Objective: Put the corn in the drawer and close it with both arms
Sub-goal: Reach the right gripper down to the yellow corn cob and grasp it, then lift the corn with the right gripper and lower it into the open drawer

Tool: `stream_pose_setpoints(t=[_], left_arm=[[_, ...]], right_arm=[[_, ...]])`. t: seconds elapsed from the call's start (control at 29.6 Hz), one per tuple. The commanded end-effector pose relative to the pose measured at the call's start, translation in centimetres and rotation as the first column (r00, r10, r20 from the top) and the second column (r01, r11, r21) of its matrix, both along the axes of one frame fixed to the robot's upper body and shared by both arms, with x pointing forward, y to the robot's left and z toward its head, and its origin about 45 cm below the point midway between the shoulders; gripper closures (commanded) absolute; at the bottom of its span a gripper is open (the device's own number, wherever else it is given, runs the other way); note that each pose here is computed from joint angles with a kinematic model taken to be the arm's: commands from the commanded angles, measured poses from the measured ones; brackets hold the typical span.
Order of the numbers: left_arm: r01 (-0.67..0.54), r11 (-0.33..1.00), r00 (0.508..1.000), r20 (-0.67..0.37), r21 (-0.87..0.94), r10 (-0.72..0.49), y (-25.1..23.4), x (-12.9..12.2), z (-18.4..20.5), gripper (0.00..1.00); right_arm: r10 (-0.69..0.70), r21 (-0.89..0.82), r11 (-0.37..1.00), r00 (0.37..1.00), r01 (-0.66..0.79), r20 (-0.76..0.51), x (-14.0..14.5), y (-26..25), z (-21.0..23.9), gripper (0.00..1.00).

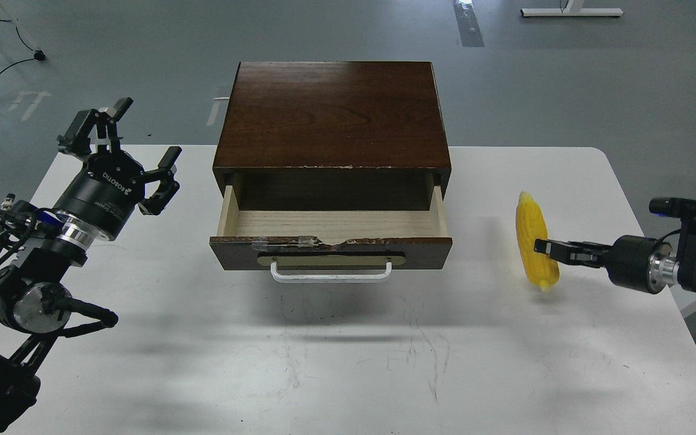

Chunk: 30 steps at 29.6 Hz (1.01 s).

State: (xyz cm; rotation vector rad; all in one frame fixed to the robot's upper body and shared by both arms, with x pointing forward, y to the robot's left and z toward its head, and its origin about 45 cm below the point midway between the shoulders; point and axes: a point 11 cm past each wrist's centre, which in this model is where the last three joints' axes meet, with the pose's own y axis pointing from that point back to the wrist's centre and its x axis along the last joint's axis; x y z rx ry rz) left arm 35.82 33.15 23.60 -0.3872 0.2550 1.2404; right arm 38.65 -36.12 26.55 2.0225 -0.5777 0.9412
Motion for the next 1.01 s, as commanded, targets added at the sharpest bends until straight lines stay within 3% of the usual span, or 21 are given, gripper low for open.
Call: stream_pose_setpoints(t=[0.0, 0.1, 0.2, 0.34, 0.44, 0.68, 0.98], left_arm=[[0.001, 1.000, 1.000, 0.002, -0.004, -0.001, -0.1, 0.0, 0.0, 0.00], [0.003, 1.000, 1.000, 0.000, -0.005, -0.003, -0.2, 0.0, 0.0, 0.00], [0.001, 1.000, 1.000, -0.002, -0.006, -0.001, -0.2, 0.0, -0.1, 0.00], [0.001, 1.000, 1.000, 0.000, -0.005, -0.001, -0.2, 0.0, 0.0, 0.00], [0.001, 1.000, 1.000, 0.001, -0.003, -0.001, -0.2, 0.1, 0.0, 0.00], [-0.002, 1.000, 1.000, 0.002, 0.003, 0.002, 0.1, 0.1, 0.1, 0.00], [-0.002, 1.000, 1.000, 0.005, 0.004, 0.002, 0.1, 0.1, 0.3, 0.00]], right_arm=[[0.110, -0.028, 0.994, 0.983, -0.107, 0.146, 2.2, 3.4, 8.2, 0.98], [0.191, -0.069, 0.981, 0.965, -0.181, 0.180, 2.4, 5.8, 10.8, 0.98], [0.357, -0.172, 0.929, 0.917, -0.328, 0.178, 1.8, 10.9, 13.1, 0.98], [0.493, -0.250, 0.858, 0.856, -0.449, 0.156, 0.5, 15.2, 13.9, 0.98], [0.619, -0.399, 0.745, 0.778, -0.535, 0.111, -0.5, 17.3, 12.8, 0.98], [0.756, -0.615, 0.518, 0.655, -0.595, 0.003, -1.4, 17.6, 9.7, 0.98], [0.868, -0.700, 0.317, 0.493, -0.640, -0.058, -1.9, 21.5, 7.4, 0.98]])
